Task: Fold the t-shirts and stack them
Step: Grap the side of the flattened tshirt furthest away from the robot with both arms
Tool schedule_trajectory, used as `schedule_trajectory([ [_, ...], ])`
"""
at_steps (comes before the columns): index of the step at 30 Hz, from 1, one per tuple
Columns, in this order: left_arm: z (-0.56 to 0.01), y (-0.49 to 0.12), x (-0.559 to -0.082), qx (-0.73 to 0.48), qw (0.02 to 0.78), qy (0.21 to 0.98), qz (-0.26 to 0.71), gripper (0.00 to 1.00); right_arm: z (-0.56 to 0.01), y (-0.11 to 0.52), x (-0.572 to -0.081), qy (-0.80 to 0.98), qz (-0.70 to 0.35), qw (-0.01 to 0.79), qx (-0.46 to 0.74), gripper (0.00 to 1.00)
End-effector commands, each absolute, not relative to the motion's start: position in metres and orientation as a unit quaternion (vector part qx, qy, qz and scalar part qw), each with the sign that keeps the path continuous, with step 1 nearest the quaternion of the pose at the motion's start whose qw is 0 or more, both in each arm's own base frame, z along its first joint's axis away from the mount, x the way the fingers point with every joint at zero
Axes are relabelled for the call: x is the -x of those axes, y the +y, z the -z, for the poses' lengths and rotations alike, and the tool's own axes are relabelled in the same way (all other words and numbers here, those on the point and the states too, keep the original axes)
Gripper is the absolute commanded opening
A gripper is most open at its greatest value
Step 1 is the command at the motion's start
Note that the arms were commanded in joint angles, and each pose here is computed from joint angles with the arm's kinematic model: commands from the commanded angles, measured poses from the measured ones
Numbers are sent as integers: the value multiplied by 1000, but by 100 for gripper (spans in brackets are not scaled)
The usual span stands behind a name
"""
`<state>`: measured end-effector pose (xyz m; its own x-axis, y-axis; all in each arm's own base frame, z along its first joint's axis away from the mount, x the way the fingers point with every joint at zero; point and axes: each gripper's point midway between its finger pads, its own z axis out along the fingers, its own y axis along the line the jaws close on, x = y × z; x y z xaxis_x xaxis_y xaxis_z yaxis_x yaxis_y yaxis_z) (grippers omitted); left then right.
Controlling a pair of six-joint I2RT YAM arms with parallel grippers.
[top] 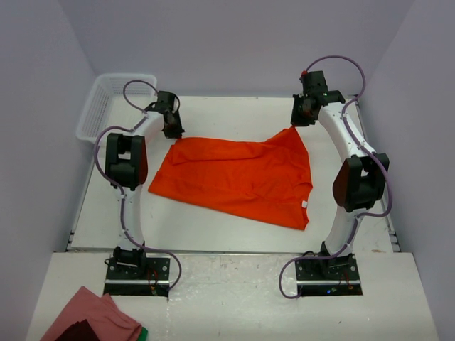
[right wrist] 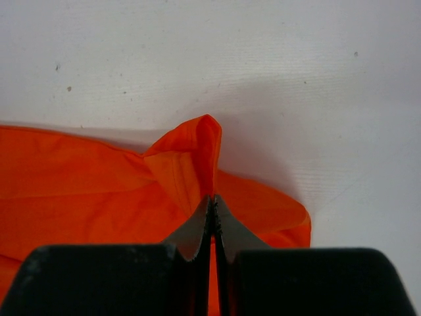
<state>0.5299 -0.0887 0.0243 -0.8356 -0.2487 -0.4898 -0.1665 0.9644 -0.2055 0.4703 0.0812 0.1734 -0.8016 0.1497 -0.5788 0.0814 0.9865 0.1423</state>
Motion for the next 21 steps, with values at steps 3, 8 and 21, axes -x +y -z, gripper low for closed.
schedule_trajectory([
  [3,-121,-78,-534,120,370,918,72,0,-199,86,-474,935,-74,342,-61,0],
  [8,-159,-78,-523,122,403,903,79,0,-201,91,-473,935,-87,341,-57,0],
  [21,-165,-83,-518,105,415,900,80,0,-210,90,-466,933,-80,346,-58,0],
])
